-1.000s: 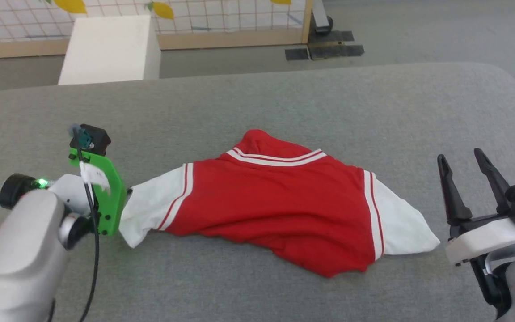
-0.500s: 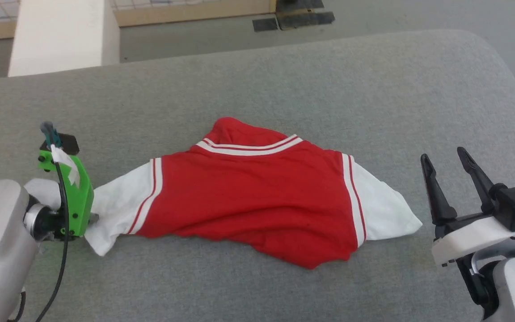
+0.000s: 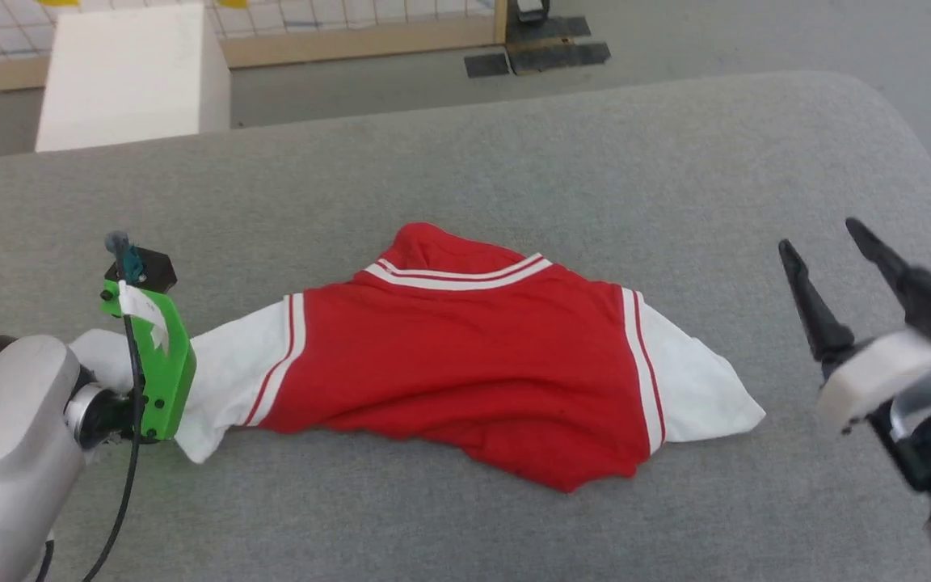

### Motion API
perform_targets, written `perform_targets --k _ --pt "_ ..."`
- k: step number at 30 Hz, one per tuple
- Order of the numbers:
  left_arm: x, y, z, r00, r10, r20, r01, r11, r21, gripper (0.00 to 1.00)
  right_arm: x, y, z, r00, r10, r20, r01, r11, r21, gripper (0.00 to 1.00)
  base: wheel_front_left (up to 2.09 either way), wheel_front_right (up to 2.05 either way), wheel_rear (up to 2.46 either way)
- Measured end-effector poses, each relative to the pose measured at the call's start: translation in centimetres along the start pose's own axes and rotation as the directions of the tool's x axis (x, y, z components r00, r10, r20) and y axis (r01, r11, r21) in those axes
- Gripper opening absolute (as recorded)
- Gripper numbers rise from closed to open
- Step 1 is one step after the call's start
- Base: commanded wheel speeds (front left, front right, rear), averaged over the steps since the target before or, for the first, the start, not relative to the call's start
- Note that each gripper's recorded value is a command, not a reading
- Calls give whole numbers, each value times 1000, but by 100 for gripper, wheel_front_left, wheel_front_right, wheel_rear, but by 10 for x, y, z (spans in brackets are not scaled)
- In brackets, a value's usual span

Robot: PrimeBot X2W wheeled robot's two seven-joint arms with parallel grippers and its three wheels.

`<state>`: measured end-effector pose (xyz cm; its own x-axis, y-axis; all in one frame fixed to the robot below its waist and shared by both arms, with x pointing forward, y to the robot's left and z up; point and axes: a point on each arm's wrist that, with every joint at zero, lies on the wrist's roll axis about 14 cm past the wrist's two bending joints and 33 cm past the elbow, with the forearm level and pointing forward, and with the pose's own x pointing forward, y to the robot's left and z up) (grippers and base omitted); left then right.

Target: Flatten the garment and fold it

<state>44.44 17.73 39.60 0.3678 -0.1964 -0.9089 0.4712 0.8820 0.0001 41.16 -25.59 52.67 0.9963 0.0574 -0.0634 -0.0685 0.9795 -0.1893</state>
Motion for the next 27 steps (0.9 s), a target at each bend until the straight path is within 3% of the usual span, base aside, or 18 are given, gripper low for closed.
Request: perform_targets --k 3,7,10,13,16,18,25,27 --pt "-11 3 2 999 7 40 -8 1000 7 0 8 2 0 990 66 -122 -73 996 -57 100 0 0 0" --pt "-20 6 0 998 16 69 -17 1000 10 0 5 18 -26 906 171 -388 -212 975 -63 100 0 0 0" --pt "-22 6 -3 997 15 77 -15 1000 8 0 -2 25 -47 799 219 -560 -275 961 -16 100 0 0 0" --pt "-22 4 -7 997 7 78 -7 1000 3 0 -15 34 -72 664 256 -703 -314 948 49 100 0 0 0" --pt "-20 4 -9 997 2 78 -2 1000 4 0 -21 36 -94 564 260 -783 -312 946 89 100 0 0 0" --pt "-20 3 -7 996 0 84 0 1000 9 0 -21 38 -105 522 264 -811 -299 947 116 100 0 0 0" --pt "-16 9 3 995 5 100 -6 1000 16 0 -17 73 -142 414 321 -852 -285 935 214 100 0 0 0" --pt "-14 11 2 995 5 99 -6 1000 14 0 -14 76 -147 406 319 -856 -288 934 211 100 0 0 0"
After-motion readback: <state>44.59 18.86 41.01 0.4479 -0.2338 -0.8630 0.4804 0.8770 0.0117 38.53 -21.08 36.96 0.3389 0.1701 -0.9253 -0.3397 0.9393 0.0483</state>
